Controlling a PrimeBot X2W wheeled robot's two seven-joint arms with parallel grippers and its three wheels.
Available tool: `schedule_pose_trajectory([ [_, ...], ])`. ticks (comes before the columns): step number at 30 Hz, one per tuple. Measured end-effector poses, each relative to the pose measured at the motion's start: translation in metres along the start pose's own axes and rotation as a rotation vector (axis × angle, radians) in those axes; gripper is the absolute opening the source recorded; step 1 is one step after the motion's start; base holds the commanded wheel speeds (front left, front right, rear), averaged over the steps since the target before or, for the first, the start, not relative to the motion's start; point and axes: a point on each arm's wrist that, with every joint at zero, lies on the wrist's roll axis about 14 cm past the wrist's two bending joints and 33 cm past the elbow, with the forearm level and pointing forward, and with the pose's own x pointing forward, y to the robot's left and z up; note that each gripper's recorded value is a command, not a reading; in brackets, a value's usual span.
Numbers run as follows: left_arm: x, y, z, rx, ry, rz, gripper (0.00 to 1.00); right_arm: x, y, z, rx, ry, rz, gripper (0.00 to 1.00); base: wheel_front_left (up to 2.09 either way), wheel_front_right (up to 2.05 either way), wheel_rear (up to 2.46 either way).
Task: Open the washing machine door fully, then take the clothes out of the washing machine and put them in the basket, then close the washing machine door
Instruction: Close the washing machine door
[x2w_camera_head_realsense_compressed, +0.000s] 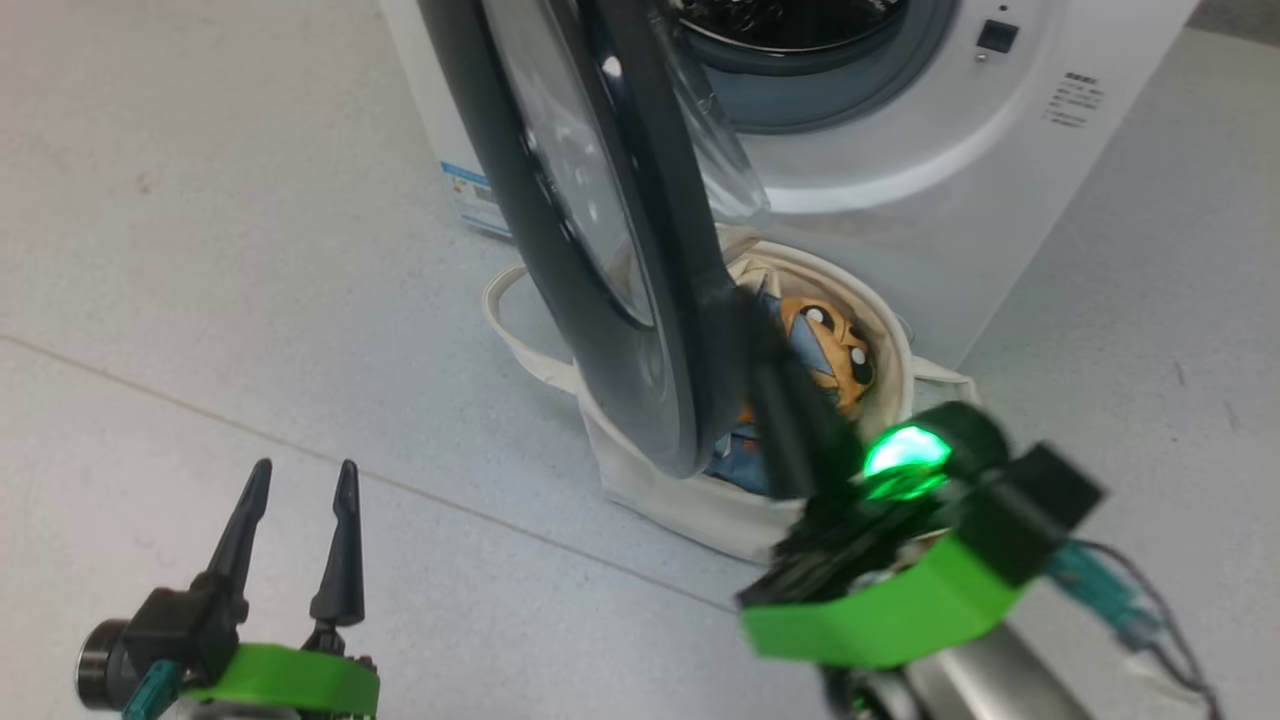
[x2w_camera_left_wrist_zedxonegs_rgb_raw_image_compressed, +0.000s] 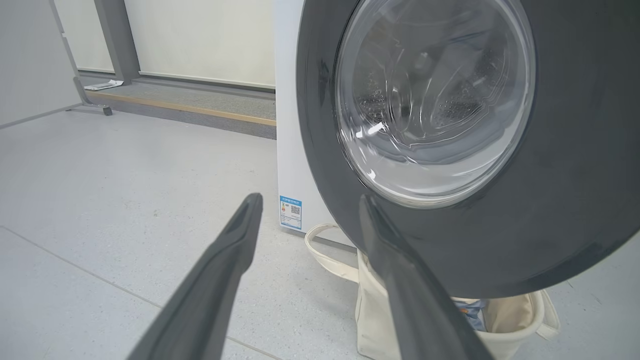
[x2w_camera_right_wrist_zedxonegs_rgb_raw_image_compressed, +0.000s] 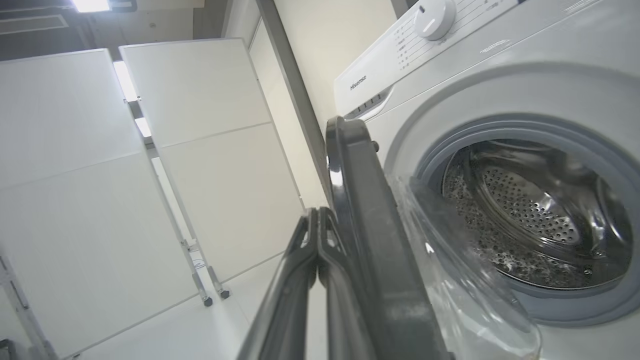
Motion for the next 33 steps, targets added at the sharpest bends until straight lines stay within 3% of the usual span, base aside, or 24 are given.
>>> schedule_pose_trajectory([
  [5, -0.001, 0.006, -0.003, 0.008, 0.012, 0.019, 1.00, 0.000, 0.029, -0.046, 0.043, 0.126, 0.104, 0.00, 0.00, 0.00, 0.00],
  [9, -0.004, 0.009, -0.010, 0.023, 0.035, 0.027, 1.00, -0.009, 0.027, -0.087, 0.029, 0.253, 0.117, 0.00, 0.00, 0.00, 0.00],
  [25, -0.011, 0.012, -0.013, 0.015, 0.047, 0.047, 1.00, -0.009, -0.032, -0.080, 0.019, 0.231, -0.067, 0.00, 0.00, 0.00, 0.00],
  [33, -0.008, 0.007, -0.021, 0.014, 0.071, 0.035, 1.00, -0.021, -0.074, -0.104, 0.002, 0.305, -0.175, 0.00, 0.00, 0.00, 0.00],
])
